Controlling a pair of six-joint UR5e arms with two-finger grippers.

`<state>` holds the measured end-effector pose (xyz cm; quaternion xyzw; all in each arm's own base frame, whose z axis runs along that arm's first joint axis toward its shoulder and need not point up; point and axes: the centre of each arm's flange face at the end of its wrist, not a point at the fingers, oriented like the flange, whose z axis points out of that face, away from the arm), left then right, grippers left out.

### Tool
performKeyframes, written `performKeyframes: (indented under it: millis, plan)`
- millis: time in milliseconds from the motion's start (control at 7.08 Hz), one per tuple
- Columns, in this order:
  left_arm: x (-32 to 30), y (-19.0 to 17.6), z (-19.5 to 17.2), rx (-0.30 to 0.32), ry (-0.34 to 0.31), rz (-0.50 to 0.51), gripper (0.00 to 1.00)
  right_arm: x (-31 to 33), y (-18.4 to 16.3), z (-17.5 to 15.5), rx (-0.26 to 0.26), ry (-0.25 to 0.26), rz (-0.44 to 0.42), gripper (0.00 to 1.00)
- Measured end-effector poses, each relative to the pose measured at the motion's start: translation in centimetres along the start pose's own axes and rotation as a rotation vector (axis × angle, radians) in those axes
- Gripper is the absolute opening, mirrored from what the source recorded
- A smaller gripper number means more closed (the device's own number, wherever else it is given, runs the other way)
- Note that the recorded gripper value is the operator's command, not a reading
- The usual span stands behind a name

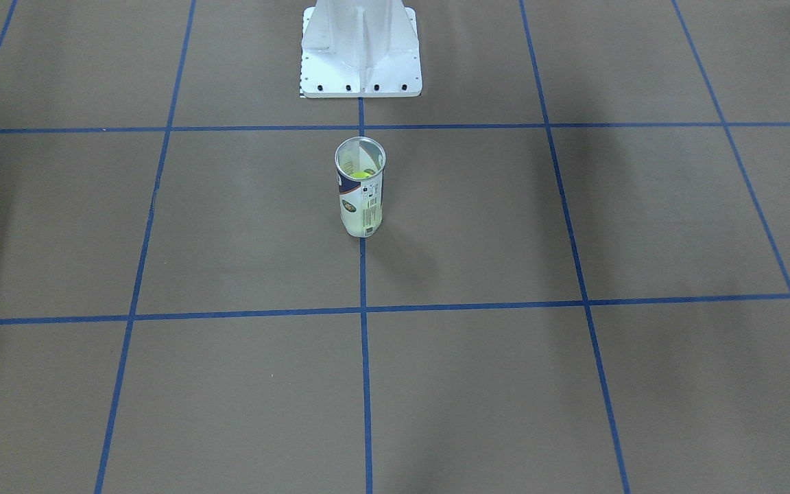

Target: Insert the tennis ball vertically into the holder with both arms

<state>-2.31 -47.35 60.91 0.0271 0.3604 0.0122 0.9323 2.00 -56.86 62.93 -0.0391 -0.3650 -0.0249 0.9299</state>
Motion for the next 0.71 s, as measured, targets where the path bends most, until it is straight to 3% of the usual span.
performKeyframes:
  millis: [424,706]
  plan:
    - [1.6,-1.5,-1.4,0.032,0.011,0.03,1.0,0.0,2.1,-0.4,0.019,0.019,-0.012,0.99]
    - [2.1,-1.6,-1.5,0.027,0.055,0.031,1.0,-0.4,2.4,-0.8,0.03,0.018,-0.015,0.99]
